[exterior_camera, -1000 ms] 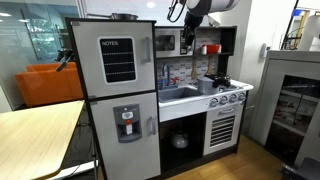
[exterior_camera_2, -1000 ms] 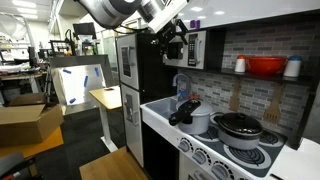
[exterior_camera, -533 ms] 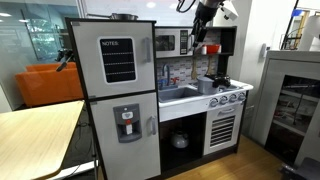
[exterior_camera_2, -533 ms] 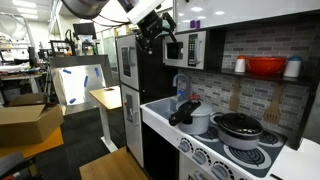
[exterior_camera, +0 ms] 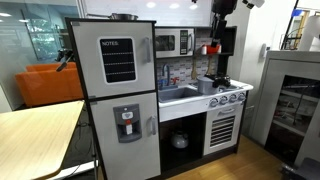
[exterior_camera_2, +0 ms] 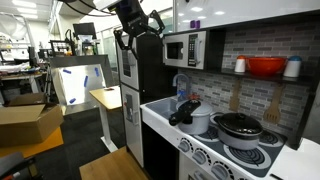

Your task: Remove the pot from the microwave and put it on the stovetop

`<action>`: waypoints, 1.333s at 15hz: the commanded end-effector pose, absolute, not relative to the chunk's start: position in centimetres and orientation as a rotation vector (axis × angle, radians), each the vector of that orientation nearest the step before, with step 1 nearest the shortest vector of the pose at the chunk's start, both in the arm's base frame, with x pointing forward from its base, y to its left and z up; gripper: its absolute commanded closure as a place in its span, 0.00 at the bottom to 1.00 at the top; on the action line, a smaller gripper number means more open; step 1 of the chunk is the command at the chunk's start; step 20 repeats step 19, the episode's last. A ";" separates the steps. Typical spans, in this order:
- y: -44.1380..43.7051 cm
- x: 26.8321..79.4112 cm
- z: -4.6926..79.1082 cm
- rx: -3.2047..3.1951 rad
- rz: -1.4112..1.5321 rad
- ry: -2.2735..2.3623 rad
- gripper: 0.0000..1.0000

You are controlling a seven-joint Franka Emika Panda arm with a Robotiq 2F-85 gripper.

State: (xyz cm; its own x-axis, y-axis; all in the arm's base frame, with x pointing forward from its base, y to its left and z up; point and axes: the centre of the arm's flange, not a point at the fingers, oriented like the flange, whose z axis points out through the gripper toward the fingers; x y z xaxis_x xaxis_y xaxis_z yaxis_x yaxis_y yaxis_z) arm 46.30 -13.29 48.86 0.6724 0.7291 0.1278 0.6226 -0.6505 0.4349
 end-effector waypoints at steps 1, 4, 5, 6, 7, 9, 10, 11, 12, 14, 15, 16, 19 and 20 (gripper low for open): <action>-13.4 46.3 49.9 2.676 0.301 0.848 0.00; -14.1 47.4 50.5 2.781 0.219 0.637 0.00; -14.5 47.8 50.8 2.818 0.196 0.566 0.00; -14.8 48.3 51.2 2.851 0.167 0.497 0.00; -15.1 48.8 51.4 2.878 0.141 0.427 0.00; -15.6 50.1 52.0 2.938 0.090 0.296 0.00; -15.8 50.8 52.1 2.960 0.058 0.227 0.00; -15.9 51.4 52.2 2.981 0.022 0.164 0.00; -15.5 49.2 51.4 2.932 0.096 0.274 0.00; -15.7 50.3 51.4 2.952 0.054 0.212 0.00; -15.7 50.5 51.3 2.954 0.046 0.202 0.00; -15.7 50.6 51.2 2.955 0.041 0.198 0.00; -15.7 50.5 51.3 2.957 0.035 0.194 0.00; -15.7 50.5 51.3 2.957 0.035 0.194 0.00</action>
